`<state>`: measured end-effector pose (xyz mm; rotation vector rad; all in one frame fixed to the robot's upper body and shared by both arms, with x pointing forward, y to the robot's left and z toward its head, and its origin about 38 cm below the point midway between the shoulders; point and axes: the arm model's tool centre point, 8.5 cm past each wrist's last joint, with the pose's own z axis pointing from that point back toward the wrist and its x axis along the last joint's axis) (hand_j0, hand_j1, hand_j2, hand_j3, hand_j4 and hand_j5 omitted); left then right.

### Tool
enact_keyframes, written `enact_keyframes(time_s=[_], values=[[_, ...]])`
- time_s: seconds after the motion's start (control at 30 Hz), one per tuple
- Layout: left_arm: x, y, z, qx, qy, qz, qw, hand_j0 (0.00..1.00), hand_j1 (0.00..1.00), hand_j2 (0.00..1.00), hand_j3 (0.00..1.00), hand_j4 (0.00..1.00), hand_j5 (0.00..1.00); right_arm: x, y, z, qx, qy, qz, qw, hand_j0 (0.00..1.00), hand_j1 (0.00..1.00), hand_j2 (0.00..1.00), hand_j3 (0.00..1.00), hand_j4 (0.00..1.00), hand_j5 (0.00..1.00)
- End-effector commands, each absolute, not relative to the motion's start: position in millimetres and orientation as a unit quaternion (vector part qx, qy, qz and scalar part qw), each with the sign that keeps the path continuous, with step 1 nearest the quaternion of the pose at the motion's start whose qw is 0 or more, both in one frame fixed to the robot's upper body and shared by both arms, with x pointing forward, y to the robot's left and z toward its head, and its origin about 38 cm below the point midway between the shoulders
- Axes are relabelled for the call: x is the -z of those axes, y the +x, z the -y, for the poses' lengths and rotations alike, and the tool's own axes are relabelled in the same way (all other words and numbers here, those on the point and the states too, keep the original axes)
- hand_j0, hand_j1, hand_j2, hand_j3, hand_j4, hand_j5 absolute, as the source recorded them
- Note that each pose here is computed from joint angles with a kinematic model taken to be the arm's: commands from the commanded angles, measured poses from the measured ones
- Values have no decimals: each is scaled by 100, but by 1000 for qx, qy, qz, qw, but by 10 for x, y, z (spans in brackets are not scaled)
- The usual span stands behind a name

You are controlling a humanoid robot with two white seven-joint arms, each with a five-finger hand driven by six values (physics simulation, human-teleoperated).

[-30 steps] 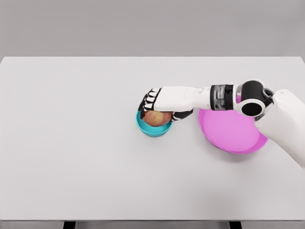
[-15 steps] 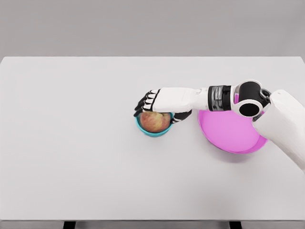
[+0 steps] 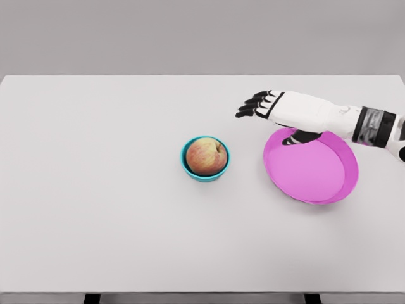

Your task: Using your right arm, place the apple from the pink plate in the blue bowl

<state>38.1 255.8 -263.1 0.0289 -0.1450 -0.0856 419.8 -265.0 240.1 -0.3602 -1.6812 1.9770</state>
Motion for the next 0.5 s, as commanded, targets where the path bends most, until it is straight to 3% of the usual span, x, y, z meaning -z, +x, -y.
enact_keyframes(time_s=[0.0,0.17,0.47], values=[[2631,382,-2558,43,14,73,996,100,100,100,100,100,100,-3134,4196,3239,-639,-221,688,264,100,100,100,100,100,100],[2631,382,-2558,43,14,73,996,100,100,100,100,100,100,-2903,3999,3683,-599,-226,697,322,100,100,100,100,100,100],[2630,392,-2560,43,16,73,996,100,100,100,100,100,100,-2504,3879,3709,-608,-199,679,359,100,100,100,100,100,100]])
